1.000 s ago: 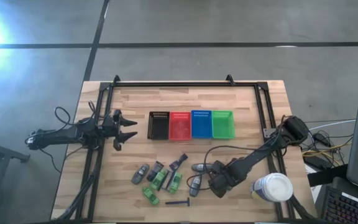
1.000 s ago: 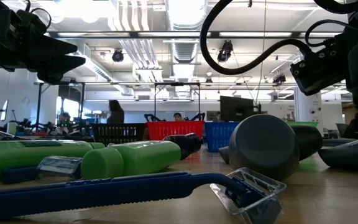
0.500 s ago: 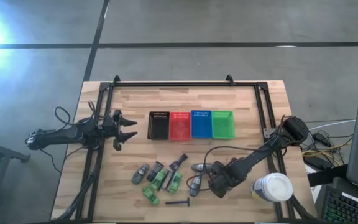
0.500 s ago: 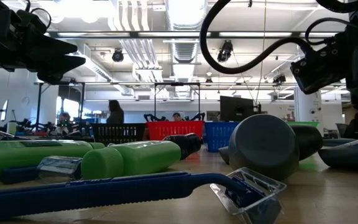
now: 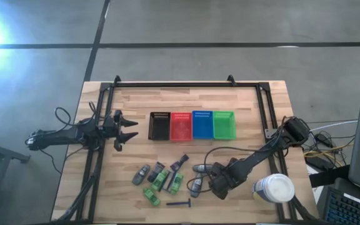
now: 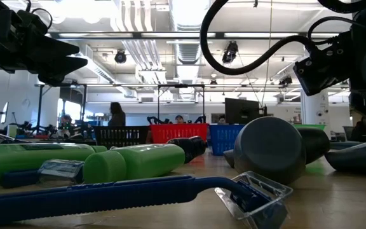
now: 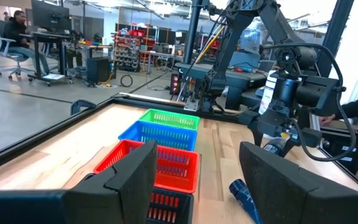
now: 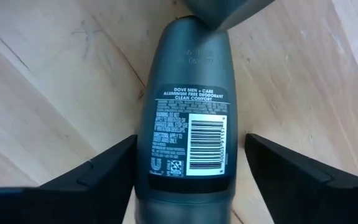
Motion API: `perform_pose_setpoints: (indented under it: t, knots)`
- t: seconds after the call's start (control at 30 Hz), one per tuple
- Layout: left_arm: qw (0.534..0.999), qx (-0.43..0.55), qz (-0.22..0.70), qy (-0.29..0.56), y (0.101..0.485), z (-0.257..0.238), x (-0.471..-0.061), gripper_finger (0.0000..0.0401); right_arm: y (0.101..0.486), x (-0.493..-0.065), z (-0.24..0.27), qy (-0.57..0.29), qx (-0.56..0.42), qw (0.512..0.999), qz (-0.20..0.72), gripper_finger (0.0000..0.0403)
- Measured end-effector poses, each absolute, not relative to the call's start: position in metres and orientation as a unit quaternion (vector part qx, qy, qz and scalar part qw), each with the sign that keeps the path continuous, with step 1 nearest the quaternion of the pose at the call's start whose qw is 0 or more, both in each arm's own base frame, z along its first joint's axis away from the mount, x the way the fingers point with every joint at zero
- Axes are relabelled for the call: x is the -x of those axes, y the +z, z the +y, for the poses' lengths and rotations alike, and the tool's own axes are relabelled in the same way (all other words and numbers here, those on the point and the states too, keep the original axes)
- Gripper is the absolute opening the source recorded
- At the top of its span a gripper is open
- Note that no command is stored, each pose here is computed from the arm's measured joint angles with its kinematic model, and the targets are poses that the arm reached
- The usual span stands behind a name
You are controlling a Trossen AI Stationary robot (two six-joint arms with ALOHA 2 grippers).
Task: Pick & Place Travel size toiletries
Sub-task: Put the black deodorant into the green basket
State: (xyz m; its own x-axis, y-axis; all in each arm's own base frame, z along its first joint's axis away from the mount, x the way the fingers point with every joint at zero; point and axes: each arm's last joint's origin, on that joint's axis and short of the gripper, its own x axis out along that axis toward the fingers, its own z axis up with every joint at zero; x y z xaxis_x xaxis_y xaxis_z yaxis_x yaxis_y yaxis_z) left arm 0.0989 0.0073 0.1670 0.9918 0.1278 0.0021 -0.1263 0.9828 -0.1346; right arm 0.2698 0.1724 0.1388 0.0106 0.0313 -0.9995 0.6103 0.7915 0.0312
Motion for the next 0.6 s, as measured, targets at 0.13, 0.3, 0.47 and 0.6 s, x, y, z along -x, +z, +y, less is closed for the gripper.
perform_pose_setpoints:
  t: [0.13, 0.3, 0.47, 0.6]
  knots:
    - [0.996, 0.067, -0.005, 0.064, 0.167, 0.007, -0.099, 0.0234, 0.139, -0.269, 0.173, -0.225, -0.249, 0.664, 0.668, 0.0247]
    - [0.996, 0.067, -0.005, 0.064, 0.167, 0.007, -0.099, 0.0234, 0.139, -0.269, 0.173, -0.236, -0.263, 0.658, 0.664, 0.0202]
    - [0.996, 0.067, -0.005, 0.063, 0.167, 0.007, -0.099, 0.0234, 0.143, -0.269, 0.174, -0.251, -0.28, 0.655, 0.656, 0.0202]
    - [0.996, 0.067, -0.005, 0.062, 0.167, 0.007, -0.099, 0.0234, 0.159, -0.27, 0.174, -0.254, -0.307, 0.664, 0.632, 0.0202]
